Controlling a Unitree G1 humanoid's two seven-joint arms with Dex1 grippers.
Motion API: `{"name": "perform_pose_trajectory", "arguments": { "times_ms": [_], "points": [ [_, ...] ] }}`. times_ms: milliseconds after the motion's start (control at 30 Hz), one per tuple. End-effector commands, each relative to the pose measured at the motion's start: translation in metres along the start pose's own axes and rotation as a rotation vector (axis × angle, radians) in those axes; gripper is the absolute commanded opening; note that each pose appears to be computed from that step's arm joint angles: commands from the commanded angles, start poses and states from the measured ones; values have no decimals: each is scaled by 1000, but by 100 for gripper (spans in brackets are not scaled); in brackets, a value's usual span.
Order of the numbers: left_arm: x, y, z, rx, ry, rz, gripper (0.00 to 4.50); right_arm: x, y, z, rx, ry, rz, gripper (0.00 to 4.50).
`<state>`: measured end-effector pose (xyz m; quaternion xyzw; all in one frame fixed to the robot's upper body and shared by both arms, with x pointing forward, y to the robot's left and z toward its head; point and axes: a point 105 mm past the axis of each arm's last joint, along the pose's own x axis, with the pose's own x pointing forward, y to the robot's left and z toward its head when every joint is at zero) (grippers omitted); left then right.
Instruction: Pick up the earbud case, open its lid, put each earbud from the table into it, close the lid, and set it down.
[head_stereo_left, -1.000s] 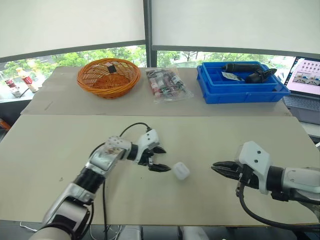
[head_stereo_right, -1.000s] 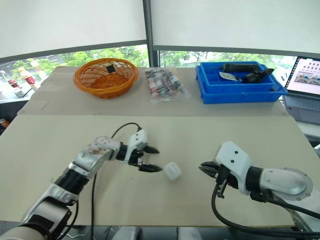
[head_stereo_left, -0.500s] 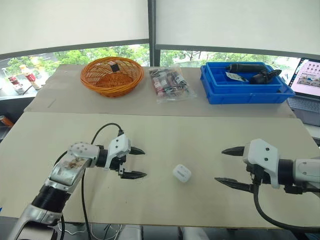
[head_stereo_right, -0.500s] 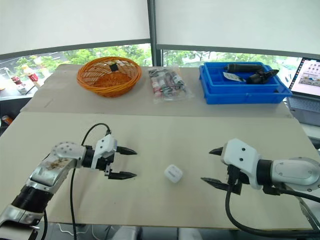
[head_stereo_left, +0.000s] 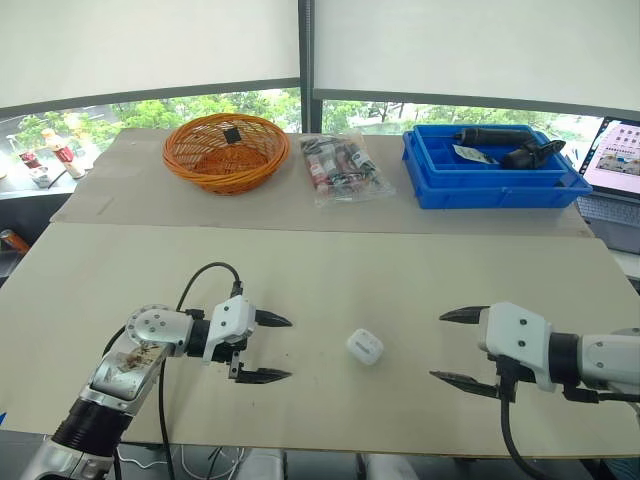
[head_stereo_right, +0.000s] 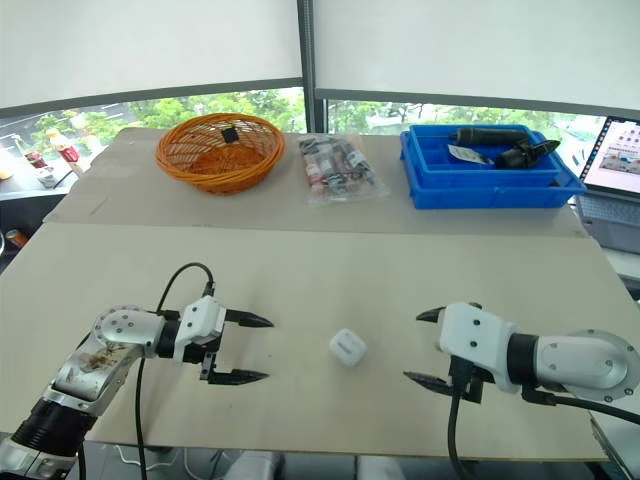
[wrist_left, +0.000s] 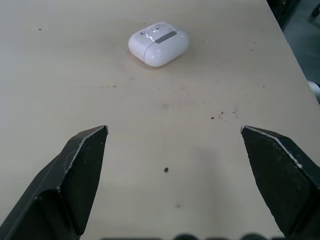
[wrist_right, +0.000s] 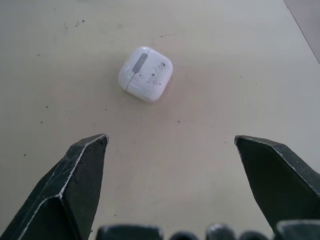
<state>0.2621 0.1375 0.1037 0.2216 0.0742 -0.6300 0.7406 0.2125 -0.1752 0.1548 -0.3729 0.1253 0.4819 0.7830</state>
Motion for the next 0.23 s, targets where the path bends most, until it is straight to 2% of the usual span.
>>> {"name": "perform_pose_trajectory", "arguments": {
  "times_ms": [33,133,233],
  "points": [
    [-10,2,5,103,33,67,450,-2,1,6,-68,-26,-15,448],
    [-15,-4,1,141,63,71,450,-1,6,4,-61,-35,-1,448],
    [-19,-5,3,109,40,72,450,1,6,1,-63,-39,-2,448]
  ]
}}
